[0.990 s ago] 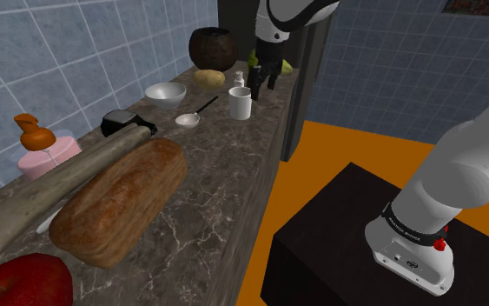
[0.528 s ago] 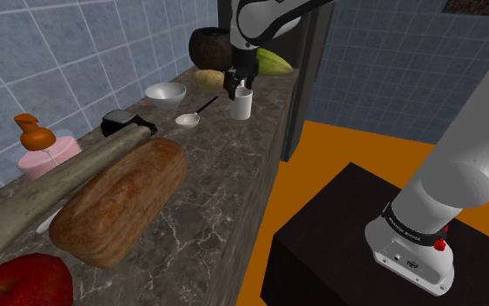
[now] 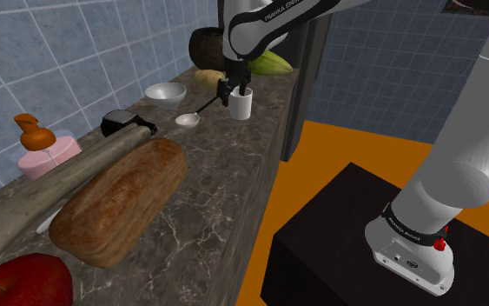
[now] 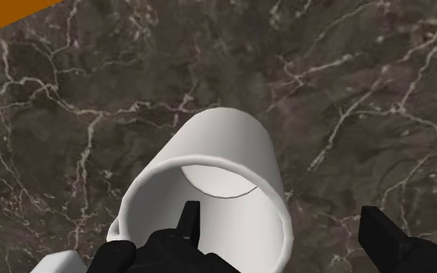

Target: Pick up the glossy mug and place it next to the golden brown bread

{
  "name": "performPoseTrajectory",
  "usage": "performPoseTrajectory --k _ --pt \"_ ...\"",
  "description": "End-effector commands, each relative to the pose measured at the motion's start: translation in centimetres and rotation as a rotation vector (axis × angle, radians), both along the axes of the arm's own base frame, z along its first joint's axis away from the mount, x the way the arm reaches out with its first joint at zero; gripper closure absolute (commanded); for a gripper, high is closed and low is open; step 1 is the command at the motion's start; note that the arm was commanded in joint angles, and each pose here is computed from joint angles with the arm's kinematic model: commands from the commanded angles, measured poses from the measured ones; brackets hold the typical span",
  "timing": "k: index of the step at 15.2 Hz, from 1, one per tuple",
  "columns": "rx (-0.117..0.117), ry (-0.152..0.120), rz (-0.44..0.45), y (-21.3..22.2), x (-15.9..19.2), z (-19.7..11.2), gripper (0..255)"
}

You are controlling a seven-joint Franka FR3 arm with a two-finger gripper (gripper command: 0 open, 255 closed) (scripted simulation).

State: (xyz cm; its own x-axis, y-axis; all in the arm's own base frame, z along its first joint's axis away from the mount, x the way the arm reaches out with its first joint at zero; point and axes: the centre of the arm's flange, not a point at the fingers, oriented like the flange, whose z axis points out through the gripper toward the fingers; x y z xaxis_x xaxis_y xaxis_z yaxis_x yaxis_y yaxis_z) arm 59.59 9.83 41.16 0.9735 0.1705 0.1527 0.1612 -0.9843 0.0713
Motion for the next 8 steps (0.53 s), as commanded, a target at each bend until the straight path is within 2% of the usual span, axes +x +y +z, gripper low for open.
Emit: performPoseTrajectory --k 1,8 --pt "0.0 -0.001 0.0 -0.04 0.2 -0.98 0" --pt "0.0 -0.001 0.0 -0.05 0.25 -1.28 0"
